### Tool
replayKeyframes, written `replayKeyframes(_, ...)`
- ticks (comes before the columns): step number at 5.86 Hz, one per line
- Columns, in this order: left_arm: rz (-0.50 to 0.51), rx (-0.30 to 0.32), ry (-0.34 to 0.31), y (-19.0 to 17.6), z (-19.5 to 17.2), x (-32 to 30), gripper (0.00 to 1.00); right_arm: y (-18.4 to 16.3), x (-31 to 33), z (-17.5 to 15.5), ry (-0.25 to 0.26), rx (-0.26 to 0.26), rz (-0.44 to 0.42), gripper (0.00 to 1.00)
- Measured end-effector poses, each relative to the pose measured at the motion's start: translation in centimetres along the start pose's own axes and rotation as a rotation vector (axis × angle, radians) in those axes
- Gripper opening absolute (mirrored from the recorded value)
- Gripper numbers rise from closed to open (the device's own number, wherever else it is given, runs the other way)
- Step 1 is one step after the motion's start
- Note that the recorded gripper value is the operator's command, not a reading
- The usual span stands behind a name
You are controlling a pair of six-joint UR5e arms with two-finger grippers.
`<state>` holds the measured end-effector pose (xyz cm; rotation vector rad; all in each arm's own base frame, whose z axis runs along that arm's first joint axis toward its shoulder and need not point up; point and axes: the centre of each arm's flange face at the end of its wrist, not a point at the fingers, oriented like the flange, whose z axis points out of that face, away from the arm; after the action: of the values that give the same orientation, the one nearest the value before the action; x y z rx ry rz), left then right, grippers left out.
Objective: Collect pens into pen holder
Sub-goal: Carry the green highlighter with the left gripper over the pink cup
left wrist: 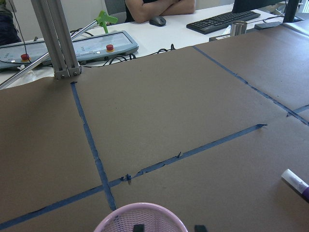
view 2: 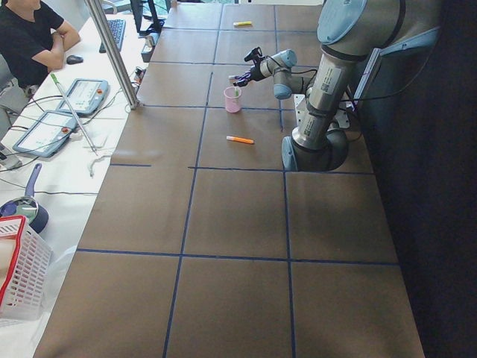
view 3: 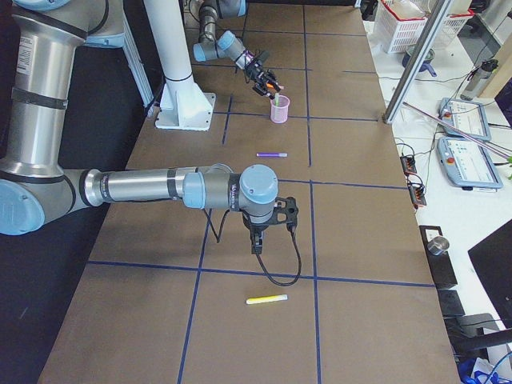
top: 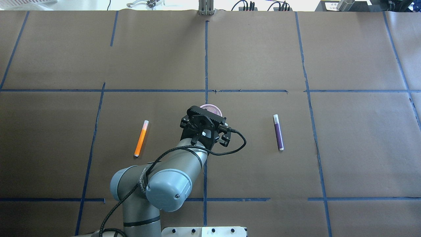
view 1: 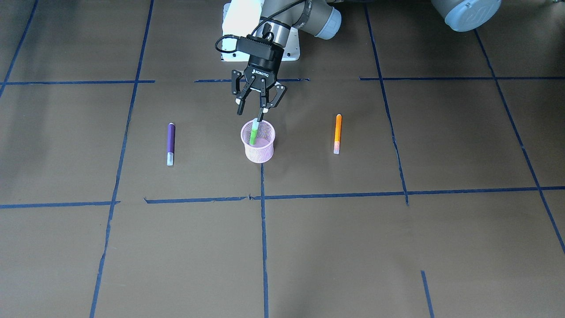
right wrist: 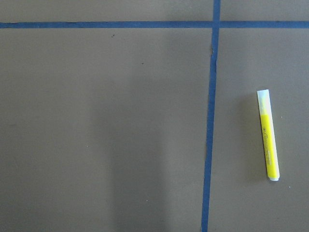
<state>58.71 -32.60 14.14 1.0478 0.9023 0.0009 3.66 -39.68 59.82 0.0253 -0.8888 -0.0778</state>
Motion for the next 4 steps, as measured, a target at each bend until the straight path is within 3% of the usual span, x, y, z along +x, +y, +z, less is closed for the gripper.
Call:
replayKeyframes(2,-0.113,0.054,-0.002,-3.6,-0.8,-2.4,0.99,-0.4,4.8,4.6,0.003,0.005,-0.028,0.98)
replayKeyframes(3,-0.259,0.021,-0.006,-4.6,0.2,-5.8,0.99,-1.6,8.0,8.2,0.012,0.019,-0.039,0.9)
replayKeyframes(4,-0.431,-0.082,0.012,-5.0,1.3,-10.1,0.99,-3.8,8.8,10.9,0.033,-0.003,-0.023,0.88)
